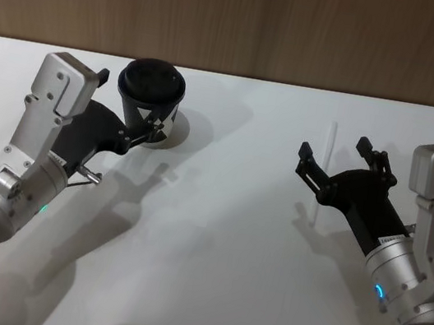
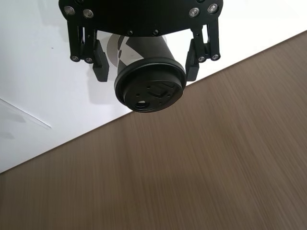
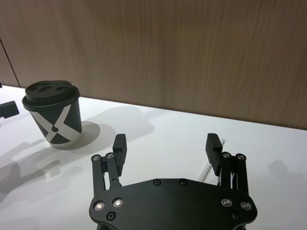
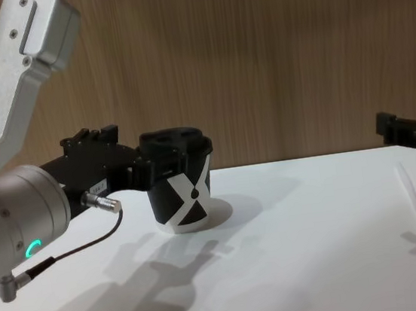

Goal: Pick up the straw with one hand, pass it to the other hand, and insert it into the cup.

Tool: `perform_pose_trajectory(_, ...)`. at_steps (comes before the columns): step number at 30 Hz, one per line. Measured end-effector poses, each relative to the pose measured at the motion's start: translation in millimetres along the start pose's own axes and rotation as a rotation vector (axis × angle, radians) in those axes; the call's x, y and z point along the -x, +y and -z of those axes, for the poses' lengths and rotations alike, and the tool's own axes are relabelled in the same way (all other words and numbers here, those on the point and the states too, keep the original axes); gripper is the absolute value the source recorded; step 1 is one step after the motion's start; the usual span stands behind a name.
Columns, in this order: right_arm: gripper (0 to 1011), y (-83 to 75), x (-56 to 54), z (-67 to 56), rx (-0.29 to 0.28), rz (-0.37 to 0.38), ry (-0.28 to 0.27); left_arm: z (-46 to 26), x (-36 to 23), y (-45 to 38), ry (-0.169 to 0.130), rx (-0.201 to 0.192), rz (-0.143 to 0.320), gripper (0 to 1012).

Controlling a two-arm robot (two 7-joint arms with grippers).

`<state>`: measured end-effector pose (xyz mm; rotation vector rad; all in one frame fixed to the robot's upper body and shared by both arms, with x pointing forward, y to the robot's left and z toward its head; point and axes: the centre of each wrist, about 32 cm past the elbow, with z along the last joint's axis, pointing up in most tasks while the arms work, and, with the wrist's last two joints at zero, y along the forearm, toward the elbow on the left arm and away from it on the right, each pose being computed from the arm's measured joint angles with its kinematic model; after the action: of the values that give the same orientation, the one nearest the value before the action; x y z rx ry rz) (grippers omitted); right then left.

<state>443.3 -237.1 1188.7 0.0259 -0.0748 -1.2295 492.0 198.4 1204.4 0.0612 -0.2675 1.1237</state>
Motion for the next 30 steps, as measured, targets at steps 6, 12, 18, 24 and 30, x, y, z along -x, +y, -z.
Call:
perform_pose_trajectory(6, 1001, 0.0, 0.0, 0.0, 0.000, 0.000, 0.000, 0.0, 0.0, 0.0, 0.000, 0.000, 0.000, 1003)
perform_pose_trajectory(12, 1001, 0.0, 0.0, 0.0, 0.000, 0.000, 0.000, 0.0, 0.0, 0.0, 0.000, 0.000, 0.000, 1003)
perform_pose_trajectory(18, 1001, 0.0, 0.0, 0.0, 0.000, 0.000, 0.000, 0.0, 0.0, 0.0, 0.000, 0.000, 0.000, 1003)
perform_pose_trajectory(24, 1001, 0.0, 0.0, 0.0, 0.000, 0.000, 0.000, 0.0, 0.0, 0.0, 0.000, 0.000, 0.000, 1003)
perform_pose_trajectory(30, 1001, -2.5, -1.7, -3.0, 0.003, 0.007, -0.013, 0.0, 0.0, 0.0, 0.000, 0.000, 0.000, 1003)
